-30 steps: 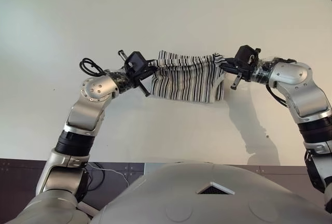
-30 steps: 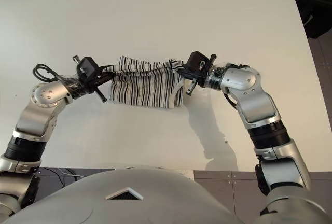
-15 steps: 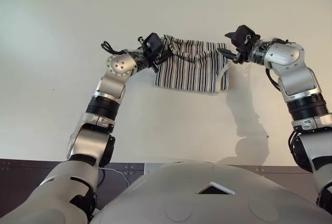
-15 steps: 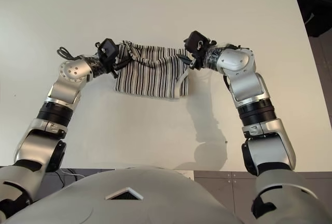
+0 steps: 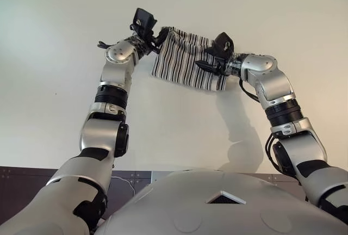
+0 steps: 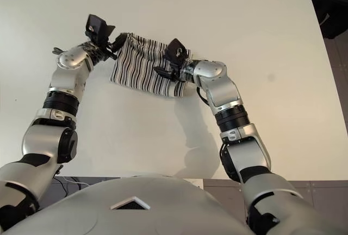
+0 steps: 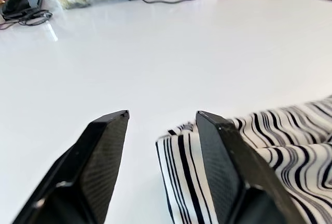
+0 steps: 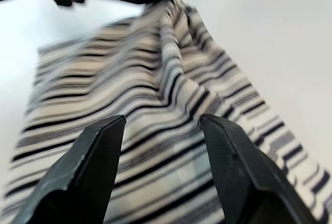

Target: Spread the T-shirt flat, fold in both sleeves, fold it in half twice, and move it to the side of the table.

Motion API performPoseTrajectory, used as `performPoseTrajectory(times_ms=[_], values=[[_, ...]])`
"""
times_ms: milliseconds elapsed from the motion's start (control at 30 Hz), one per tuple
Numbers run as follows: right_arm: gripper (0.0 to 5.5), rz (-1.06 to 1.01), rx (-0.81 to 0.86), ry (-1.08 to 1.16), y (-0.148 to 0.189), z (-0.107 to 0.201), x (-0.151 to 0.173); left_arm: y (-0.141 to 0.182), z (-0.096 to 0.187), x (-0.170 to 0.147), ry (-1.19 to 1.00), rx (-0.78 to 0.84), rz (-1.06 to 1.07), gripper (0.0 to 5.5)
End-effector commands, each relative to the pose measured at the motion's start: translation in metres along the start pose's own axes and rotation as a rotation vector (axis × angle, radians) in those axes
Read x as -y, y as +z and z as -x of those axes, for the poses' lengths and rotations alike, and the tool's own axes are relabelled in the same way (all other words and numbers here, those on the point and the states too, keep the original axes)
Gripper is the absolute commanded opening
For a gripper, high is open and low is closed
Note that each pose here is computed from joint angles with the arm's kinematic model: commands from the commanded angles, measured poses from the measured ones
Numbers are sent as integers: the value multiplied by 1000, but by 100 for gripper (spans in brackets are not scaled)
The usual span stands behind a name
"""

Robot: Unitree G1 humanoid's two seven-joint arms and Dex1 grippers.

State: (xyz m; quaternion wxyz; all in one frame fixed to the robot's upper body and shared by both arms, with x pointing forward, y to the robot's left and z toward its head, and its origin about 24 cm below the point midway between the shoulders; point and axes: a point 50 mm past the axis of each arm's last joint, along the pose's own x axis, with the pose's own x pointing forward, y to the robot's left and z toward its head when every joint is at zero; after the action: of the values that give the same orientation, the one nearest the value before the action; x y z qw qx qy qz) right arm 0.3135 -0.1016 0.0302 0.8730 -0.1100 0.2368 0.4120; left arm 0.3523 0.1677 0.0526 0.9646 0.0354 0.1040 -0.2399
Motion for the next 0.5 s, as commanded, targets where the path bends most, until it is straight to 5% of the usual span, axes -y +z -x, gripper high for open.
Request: performPoseTrajectory(times_ms=[33, 167, 333, 500], values=[[267, -13, -156, -123, -21, -6, 16, 34, 15, -9, 50, 178, 123, 239], [267, -222, -233, -407, -45, 8, 51, 37, 39, -22, 160, 227, 189, 239], [267, -771, -266, -939, -105, 84, 98, 18, 59, -31, 329, 228, 304, 239], [267, -683, -265, -1039, -116, 118, 111, 6, 75, -33, 467, 260, 373, 239]])
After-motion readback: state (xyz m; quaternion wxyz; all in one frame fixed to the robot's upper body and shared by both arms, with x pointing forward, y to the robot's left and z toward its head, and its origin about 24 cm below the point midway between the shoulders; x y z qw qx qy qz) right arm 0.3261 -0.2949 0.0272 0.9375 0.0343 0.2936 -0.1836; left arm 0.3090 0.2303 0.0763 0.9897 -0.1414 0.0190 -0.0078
